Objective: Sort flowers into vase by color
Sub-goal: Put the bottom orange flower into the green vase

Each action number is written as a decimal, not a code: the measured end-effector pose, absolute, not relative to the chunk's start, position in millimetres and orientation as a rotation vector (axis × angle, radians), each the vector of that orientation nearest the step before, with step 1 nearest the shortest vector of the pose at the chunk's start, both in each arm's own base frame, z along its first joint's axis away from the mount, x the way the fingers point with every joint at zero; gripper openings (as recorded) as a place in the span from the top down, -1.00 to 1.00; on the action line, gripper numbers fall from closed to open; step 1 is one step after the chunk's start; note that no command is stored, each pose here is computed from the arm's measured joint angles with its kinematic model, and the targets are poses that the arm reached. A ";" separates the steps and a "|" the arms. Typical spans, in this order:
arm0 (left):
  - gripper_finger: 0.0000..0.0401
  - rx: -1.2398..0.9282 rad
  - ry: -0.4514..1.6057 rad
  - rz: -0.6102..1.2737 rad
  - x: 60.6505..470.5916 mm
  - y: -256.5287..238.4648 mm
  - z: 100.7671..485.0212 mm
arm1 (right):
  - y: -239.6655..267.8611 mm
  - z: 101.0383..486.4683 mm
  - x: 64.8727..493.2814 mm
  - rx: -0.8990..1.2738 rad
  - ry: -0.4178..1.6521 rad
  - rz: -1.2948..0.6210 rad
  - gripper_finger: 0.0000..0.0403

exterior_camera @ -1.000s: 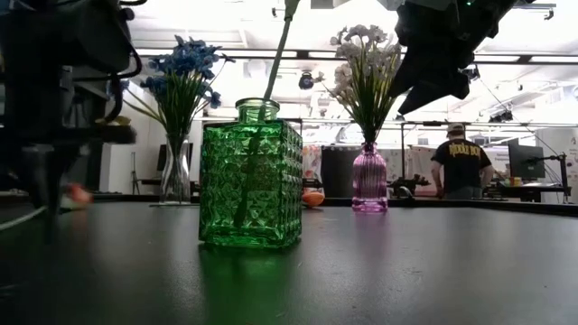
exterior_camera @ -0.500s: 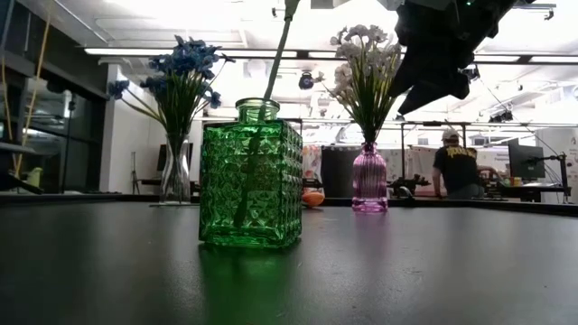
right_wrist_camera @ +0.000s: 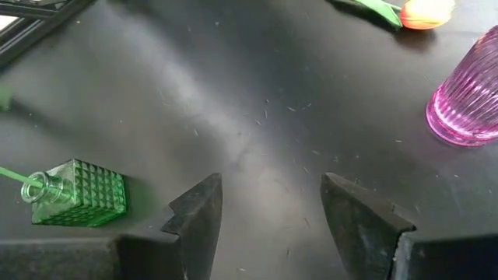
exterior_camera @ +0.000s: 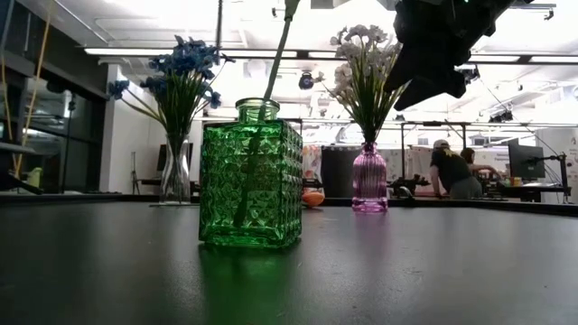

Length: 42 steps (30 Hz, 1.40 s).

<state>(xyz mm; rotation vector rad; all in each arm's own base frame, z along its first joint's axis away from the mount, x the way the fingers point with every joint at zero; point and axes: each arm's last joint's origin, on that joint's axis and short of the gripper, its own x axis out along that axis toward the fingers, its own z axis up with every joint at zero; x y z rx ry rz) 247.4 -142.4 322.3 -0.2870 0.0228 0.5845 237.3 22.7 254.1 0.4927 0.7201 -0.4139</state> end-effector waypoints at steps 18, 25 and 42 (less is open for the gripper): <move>1.00 -0.072 -0.101 0.078 258.8 -142.6 254.9 | 22.7 254.0 237.3 0.444 0.729 -0.394 -0.02; 1.00 -0.056 -0.107 -0.026 259.8 -144.0 255.4 | 22.7 254.0 237.2 0.445 0.730 -0.395 -0.02; 1.00 -0.061 -0.058 -0.066 262.4 -141.6 251.1 | 22.7 253.9 237.1 0.448 0.731 -0.397 -0.02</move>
